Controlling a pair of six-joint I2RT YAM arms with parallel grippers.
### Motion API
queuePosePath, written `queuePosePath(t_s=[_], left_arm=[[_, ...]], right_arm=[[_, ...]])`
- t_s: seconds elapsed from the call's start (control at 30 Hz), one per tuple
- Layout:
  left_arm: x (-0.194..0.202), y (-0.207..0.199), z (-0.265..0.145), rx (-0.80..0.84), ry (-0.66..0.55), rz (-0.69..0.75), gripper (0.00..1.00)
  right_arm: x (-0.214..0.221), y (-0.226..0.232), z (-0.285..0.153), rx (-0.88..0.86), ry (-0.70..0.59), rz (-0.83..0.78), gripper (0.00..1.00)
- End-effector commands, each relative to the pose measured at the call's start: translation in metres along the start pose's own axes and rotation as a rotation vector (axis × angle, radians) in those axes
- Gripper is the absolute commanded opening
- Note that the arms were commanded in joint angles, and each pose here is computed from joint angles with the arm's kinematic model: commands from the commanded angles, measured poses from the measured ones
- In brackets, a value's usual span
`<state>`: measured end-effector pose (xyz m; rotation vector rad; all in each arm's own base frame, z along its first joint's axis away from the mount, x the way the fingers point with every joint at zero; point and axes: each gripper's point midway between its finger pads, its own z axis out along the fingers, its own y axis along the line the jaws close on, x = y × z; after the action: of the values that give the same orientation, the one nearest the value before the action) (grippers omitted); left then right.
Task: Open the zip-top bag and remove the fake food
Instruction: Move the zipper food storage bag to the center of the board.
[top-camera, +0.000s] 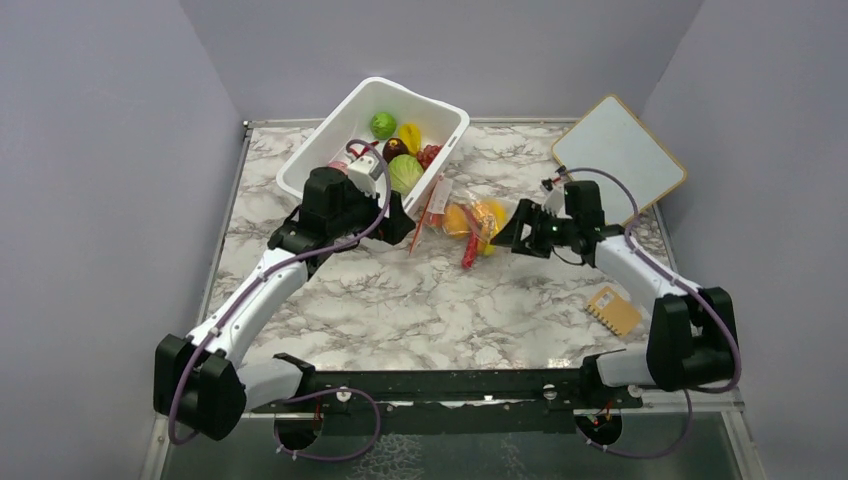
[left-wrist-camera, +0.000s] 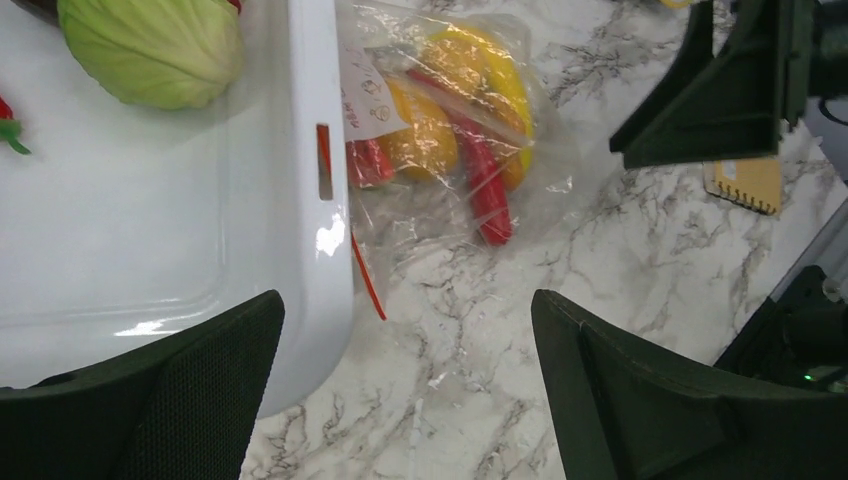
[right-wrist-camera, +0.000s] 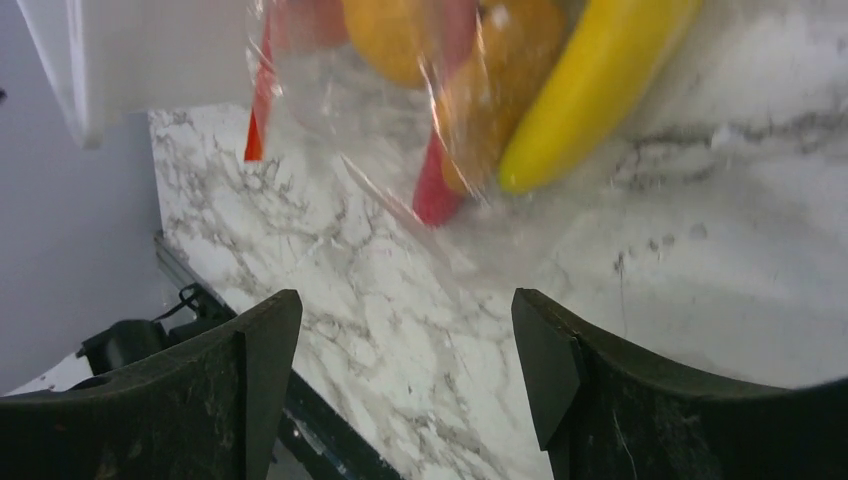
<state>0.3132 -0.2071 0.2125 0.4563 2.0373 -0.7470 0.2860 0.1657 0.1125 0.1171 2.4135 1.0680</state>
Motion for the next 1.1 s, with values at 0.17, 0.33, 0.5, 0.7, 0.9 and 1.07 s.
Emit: queuePosePath(t_s=[0.17, 0.33, 0.5, 0.7, 0.9, 1.07], left_arm=[[0.046, -0.027, -0.038, 0.045, -0.045, -0.252, 0.96], [0.076, -0.03, -0.041, 0.058, -0.07, -0.389, 0.96], [0.106, -0.018, -0.04, -0.009, -0.059, -0.494, 0.97], [0.117, -0.009, -0.039, -0.038, -0.098, -0.555, 0.97], [0.12, -0.006, -0.036, -0.022, -0.15, -0.586, 0.97], [0.123, 0.001, -0.035, -0.054, -0.177, -0.59, 0.97]], right_arm=[[-0.111, 0.028, 0.037, 0.102, -0.15, -0.405, 0.79], [-0.147, 0.021, 0.079, 0.106, -0.135, -0.402, 0.79], [-0.15, -0.005, 0.124, 0.149, 0.024, -0.288, 0.77], [-0.082, -0.012, 0.139, 0.008, 0.242, -0.257, 0.72], [0.005, -0.01, 0.091, -0.026, 0.314, -0.303, 0.71], [0.078, -0.005, 0.048, -0.049, 0.373, -0.279, 0.7]])
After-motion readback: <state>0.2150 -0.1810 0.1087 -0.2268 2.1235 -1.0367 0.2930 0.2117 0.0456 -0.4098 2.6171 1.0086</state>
